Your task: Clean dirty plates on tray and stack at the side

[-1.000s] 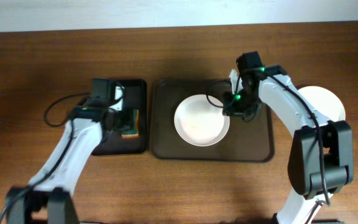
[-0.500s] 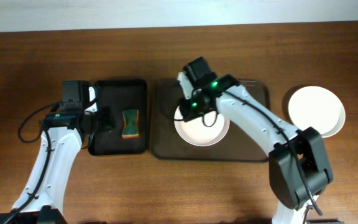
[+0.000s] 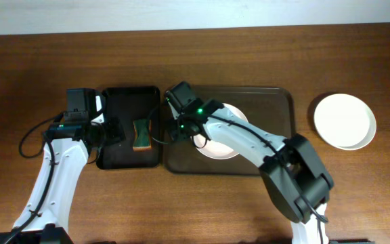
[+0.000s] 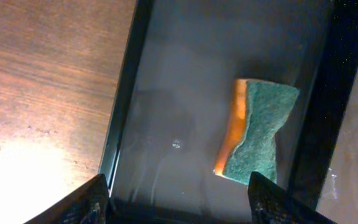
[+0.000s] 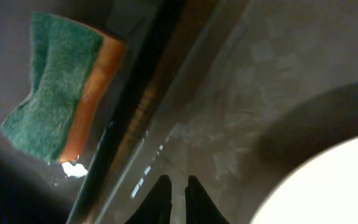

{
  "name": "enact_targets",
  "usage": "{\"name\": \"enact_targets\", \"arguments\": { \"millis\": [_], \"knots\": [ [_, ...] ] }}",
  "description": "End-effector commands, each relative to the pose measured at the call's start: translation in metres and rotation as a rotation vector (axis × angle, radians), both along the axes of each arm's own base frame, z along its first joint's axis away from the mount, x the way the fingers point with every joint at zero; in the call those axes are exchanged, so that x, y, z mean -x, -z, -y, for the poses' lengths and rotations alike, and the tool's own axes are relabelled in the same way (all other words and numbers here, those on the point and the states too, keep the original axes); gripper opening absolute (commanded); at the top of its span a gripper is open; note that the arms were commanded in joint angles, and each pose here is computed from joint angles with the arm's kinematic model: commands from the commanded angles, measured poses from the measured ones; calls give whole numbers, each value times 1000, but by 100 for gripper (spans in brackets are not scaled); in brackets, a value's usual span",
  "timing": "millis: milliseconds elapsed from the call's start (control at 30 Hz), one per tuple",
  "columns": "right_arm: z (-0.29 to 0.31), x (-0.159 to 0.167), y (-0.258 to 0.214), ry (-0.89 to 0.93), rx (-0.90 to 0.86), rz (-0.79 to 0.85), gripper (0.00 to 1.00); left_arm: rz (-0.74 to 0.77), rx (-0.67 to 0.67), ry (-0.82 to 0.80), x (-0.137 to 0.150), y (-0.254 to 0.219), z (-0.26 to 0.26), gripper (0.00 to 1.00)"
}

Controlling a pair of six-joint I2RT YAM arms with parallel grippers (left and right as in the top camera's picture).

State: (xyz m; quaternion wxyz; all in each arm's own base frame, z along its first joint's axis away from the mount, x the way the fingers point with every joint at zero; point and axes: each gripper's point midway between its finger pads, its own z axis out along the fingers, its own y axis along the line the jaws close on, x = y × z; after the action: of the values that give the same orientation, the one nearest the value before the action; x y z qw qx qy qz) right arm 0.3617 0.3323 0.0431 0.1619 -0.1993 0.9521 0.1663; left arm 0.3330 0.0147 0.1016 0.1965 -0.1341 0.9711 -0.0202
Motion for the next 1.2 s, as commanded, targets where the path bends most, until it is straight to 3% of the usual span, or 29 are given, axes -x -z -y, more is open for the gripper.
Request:
{"name": "enact_targets", "arguments": {
  "millis": [0, 233, 533, 733, 1067, 1167],
  "knots": [
    [-4, -3, 18, 92, -7, -42, 11, -2, -55, -44, 3, -4, -14, 68],
    [-19, 0, 30, 97, -73, -96, 11, -34, -37, -187, 15, -2, -41, 72],
    [-31, 13, 48, 103, -87, -157, 13, -42, -36, -194, 17, -1, -43, 75],
    [-61, 24, 38, 28, -184, -163, 14, -42, -36, -194, 17, -1, -43, 77],
    [-62, 25, 38, 23, -184, -165, 16, -42, -36, -194, 17, -1, -43, 80],
    [-56, 26, 36, 2, -158, -155, 27, -42, -37, -194, 17, -1, -43, 82]
  ]
}}
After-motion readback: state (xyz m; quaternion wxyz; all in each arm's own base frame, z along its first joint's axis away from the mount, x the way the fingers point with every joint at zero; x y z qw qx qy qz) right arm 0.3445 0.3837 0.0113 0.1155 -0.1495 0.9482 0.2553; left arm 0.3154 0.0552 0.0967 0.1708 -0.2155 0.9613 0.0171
